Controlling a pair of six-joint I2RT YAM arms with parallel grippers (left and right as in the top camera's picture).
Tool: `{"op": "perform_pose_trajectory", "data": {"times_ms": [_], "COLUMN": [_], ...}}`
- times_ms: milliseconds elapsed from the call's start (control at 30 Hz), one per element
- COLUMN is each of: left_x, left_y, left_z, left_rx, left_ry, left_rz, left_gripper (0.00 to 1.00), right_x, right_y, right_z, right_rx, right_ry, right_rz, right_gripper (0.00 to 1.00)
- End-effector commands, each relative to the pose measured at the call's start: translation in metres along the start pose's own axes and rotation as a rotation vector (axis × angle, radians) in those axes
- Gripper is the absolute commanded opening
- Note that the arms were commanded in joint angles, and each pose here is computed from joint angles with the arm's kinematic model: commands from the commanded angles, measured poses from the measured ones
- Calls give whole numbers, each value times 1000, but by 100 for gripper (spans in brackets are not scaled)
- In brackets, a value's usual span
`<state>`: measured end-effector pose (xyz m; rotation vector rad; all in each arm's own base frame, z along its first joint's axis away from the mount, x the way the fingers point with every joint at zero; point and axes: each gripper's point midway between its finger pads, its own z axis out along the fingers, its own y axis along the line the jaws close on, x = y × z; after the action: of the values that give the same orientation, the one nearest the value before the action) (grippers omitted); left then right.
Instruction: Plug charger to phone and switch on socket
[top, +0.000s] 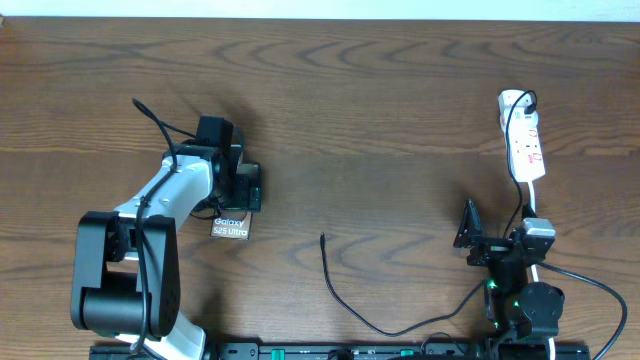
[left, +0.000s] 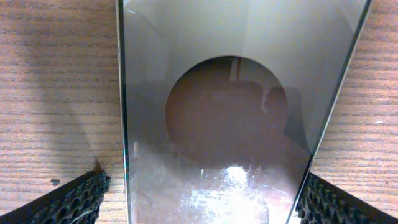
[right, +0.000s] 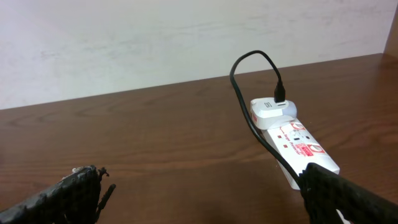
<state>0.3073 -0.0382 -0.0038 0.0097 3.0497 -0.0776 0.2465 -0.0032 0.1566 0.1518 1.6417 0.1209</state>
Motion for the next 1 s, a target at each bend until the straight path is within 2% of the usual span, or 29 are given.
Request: {"op": "perform_pose_trajectory", "data": {"times_ms": [0,200,500,967], "left_x": [27,28,31,31], "left_y": [4,3,-14,-14], "left_z": [17,17,18,18], "left_rx": [-7,-5,1,-15], "left_ry": [91,94,96,94], "left_rz": [-20,0,145,142], "left_gripper": [97,97,97,97], "right_x": [1,1,1,1], "right_y": [2,2,2,2], "right_z": [0,0,0,0], "right_rx": [-6,-6,-6,-6], "right_ry": [1,1,1,1], "right_rz": [-13,-13,-13,-13], "right_gripper": [99,99,99,99]}}
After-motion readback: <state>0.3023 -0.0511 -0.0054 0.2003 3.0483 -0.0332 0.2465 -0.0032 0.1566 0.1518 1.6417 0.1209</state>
